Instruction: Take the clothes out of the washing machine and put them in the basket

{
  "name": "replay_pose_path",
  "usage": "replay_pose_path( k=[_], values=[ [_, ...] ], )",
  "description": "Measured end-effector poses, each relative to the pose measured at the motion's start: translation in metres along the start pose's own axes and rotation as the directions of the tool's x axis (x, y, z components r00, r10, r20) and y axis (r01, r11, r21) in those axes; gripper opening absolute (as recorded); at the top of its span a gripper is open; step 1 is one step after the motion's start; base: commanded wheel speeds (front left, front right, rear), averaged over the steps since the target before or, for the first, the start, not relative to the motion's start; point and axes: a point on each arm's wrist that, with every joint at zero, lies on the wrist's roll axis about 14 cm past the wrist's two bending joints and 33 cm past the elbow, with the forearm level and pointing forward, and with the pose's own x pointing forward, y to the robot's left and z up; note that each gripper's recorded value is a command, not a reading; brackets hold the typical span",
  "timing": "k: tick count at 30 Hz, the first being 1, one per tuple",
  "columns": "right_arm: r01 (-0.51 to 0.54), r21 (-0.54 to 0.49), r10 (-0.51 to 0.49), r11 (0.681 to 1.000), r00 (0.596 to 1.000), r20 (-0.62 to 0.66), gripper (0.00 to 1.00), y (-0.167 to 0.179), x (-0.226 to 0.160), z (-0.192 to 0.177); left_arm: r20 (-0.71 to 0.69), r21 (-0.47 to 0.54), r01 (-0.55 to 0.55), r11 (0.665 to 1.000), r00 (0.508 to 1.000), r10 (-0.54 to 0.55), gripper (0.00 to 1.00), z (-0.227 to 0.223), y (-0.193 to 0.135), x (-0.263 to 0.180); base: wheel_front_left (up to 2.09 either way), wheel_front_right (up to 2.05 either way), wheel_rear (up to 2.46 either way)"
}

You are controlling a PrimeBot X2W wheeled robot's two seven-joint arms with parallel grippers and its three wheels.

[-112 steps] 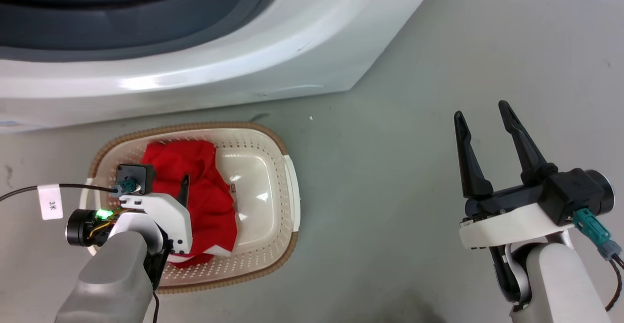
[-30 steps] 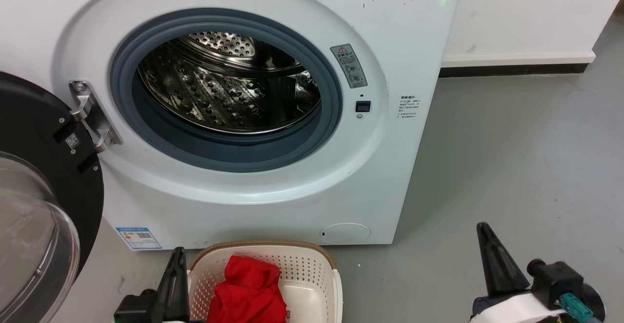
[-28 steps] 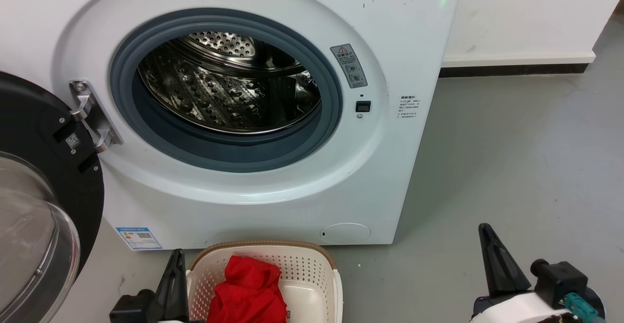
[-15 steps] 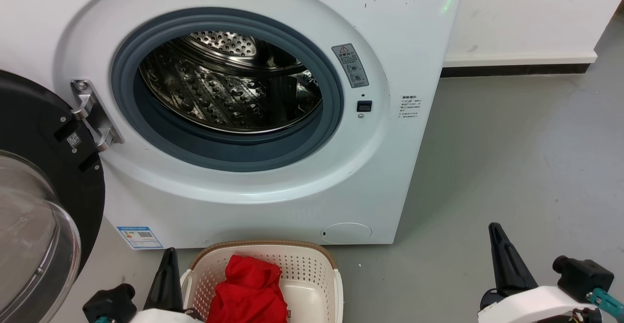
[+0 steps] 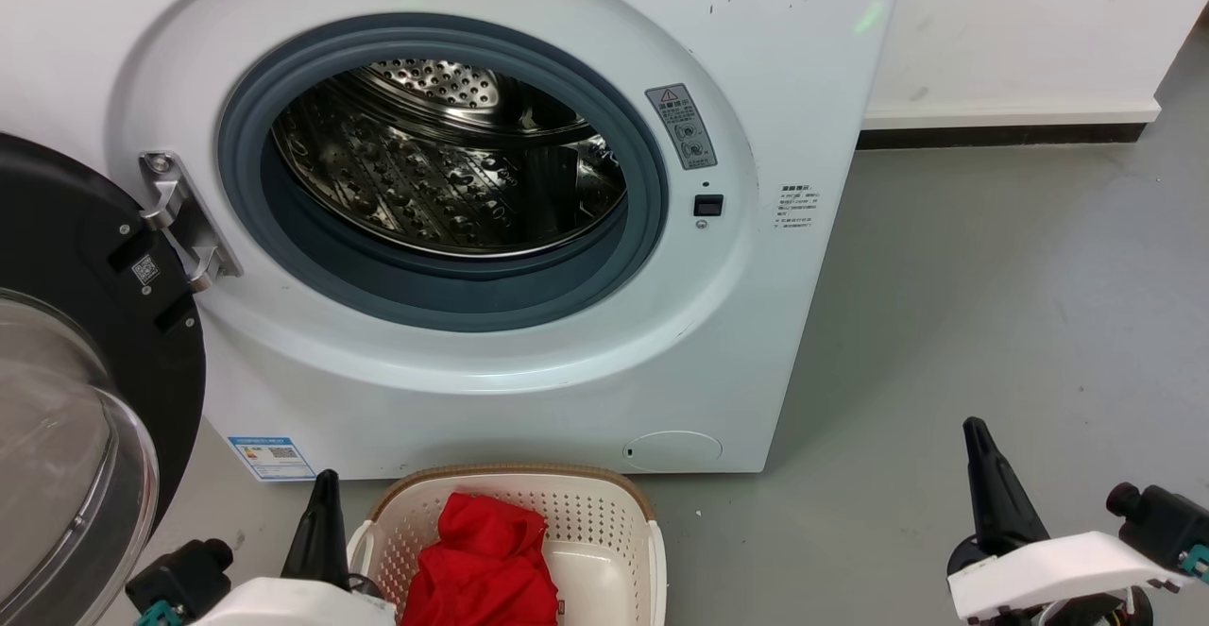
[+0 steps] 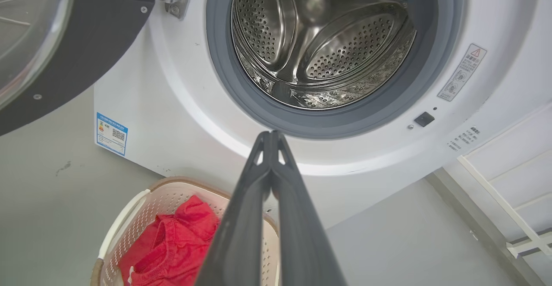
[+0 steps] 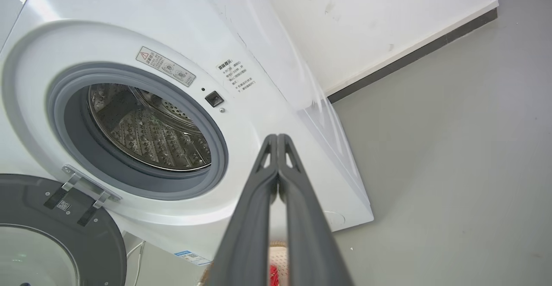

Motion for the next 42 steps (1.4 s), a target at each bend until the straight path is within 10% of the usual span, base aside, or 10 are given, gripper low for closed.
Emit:
replay_pose_path(
  k=[42],
  values=[
    [0.048,0.503,-0.046,0.863,0.999,-0.017,0.0,-0.01,0.014,0.008,-0.027,-0.523,0.001,0.852,0.999,-0.017,0.0,0.008,-0.002,0.019,0.0,0.0,0.0]
  ],
)
